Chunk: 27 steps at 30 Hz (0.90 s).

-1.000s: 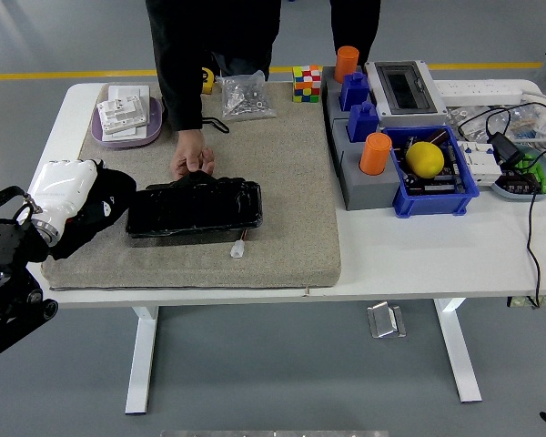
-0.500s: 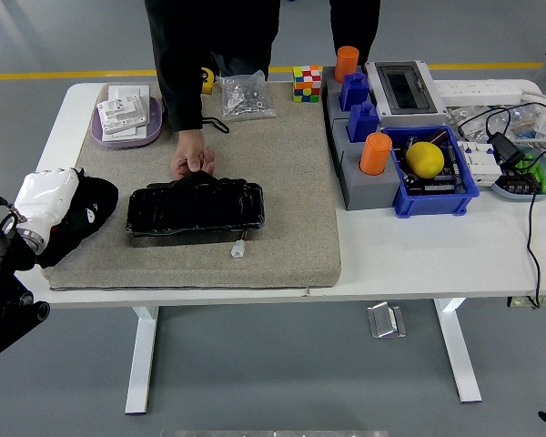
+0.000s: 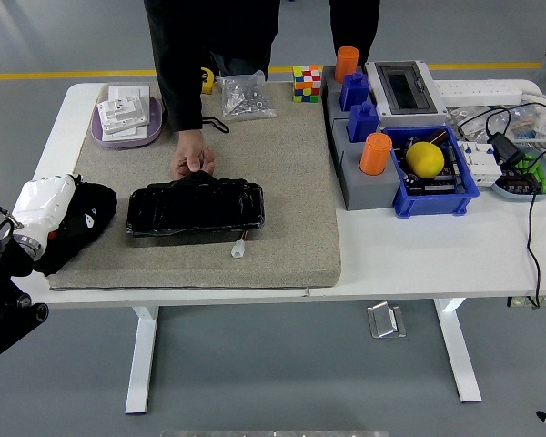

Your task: Pick the rag up,wipe the panel,place it on the desk

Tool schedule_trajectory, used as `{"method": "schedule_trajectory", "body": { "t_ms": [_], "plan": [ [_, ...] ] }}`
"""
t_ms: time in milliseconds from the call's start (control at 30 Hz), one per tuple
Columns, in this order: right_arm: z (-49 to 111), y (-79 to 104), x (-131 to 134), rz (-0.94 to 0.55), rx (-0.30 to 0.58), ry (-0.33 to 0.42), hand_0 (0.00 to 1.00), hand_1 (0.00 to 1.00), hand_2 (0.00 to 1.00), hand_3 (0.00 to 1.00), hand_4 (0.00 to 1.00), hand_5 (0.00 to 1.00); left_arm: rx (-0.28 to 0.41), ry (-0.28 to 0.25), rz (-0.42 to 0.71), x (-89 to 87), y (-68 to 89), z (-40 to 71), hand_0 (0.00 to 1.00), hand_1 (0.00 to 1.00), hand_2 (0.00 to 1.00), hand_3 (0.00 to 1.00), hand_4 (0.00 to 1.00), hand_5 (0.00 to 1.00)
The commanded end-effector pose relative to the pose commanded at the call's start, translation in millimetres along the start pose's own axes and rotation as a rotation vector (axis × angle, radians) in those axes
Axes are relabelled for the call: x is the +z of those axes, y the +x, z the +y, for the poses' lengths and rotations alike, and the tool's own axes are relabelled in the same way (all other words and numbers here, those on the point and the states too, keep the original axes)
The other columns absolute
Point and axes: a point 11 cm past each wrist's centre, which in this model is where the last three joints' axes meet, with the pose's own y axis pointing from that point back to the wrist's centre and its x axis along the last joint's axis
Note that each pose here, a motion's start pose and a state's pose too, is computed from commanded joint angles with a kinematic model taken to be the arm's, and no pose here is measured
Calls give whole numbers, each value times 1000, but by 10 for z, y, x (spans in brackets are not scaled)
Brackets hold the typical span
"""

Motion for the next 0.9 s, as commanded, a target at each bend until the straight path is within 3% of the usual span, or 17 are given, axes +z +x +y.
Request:
{"method": "schedule_trajectory", "body": {
  "t_ms": [133, 167, 333, 367, 533, 567, 900],
  "plan": [
    [-2, -2, 10, 2, 0, -2, 769, 599, 705, 640, 998, 581, -10, 4, 19, -6, -27, 11, 386, 468, 646, 560, 610, 125],
    [-3, -3, 12, 3, 0, -3, 769, 599, 705, 639, 998, 581, -11, 3, 23, -3, -31, 13, 414, 516, 695, 596, 698, 178],
    [-2, 8, 18, 5, 3, -4, 769, 599, 705, 639, 998, 581, -16, 1, 29, 9, -32, 18, 414, 516, 695, 596, 698, 178],
    [-2, 9, 20, 4, 3, -5, 769, 599, 705, 639, 998, 581, -16, 1, 33, 10, -29, 18, 436, 594, 750, 766, 904, 389],
    [-4, 8, 29, 7, 3, -6, 769, 599, 705, 639, 998, 581, -14, 1, 40, 15, -18, 13, 436, 594, 750, 766, 904, 389],
    [-4, 8, 30, 7, 3, -6, 770, 600, 705, 639, 998, 581, -15, 1, 40, 16, -15, 13, 441, 607, 761, 775, 972, 458],
    [-4, 16, 42, 10, 4, -9, 768, 599, 705, 638, 998, 579, -4, -10, 54, 53, 46, -5, 447, 623, 770, 792, 998, 508]
  ]
}}
